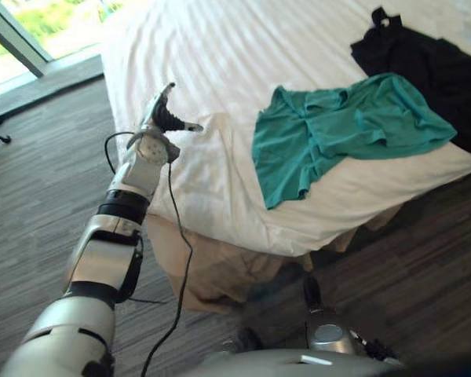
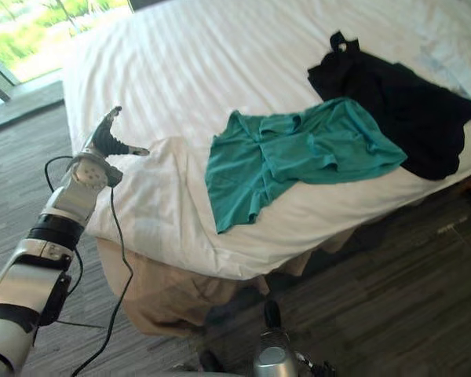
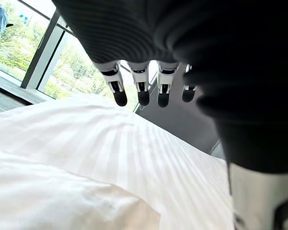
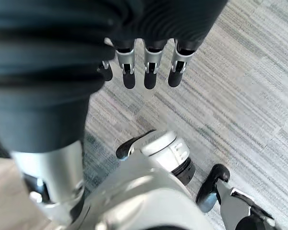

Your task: Tidy the bed and pick cloth on bed and put in laundry

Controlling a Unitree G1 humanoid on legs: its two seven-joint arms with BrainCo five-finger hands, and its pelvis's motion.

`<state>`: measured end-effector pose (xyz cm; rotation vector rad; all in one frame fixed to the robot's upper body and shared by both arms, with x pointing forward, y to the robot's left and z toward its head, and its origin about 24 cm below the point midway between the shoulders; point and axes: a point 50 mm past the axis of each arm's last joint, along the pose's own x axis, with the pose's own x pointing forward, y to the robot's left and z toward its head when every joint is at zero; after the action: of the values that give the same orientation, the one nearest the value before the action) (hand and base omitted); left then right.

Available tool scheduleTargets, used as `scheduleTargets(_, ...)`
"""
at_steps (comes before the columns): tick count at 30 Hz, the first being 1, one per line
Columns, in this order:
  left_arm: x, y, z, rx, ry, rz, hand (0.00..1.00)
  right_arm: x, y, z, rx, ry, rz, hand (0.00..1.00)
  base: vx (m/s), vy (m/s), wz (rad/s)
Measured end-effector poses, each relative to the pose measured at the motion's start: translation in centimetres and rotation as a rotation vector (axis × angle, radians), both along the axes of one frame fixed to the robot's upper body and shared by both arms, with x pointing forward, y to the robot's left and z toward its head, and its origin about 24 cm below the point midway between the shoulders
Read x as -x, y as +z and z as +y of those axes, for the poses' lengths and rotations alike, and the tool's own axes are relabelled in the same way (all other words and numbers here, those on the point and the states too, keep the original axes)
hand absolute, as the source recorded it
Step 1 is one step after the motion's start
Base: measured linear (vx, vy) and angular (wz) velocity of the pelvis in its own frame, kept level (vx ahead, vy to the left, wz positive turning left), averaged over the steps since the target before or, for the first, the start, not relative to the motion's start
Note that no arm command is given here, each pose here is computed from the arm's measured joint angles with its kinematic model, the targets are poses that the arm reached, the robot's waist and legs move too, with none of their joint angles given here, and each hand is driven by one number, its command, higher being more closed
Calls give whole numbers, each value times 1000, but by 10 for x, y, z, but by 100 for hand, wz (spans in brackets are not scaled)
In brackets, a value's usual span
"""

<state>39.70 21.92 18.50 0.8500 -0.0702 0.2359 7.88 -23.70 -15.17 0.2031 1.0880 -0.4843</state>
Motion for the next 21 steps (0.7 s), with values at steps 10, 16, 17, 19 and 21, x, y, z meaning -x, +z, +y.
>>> scheduleTargets(10, -11, -4, -19, 16, 53, 102, 100, -58, 22, 7, -2, 72, -236, 0, -50, -23, -18)
scheduleTargets(16, -14, 12, -18, -13, 92, 99, 100, -74, 31, 13, -6, 116, -304, 0, -26, -17, -2)
scheduleTargets(17, -14, 13, -14, -1, 103, 97, 100, -75, 32, 12, -3, 117, -311, 0, 0, 0, 0)
scheduleTargets(19, -14, 14, -14, 1, 103, 99, 100, -74, 32, 13, -4, 116, -307, 0, 13, -23, 8)
scheduleTargets(21, -14, 13, -14, 3, 93, 103, 100, -74, 32, 12, -3, 116, -308, 0, 8, -19, 10)
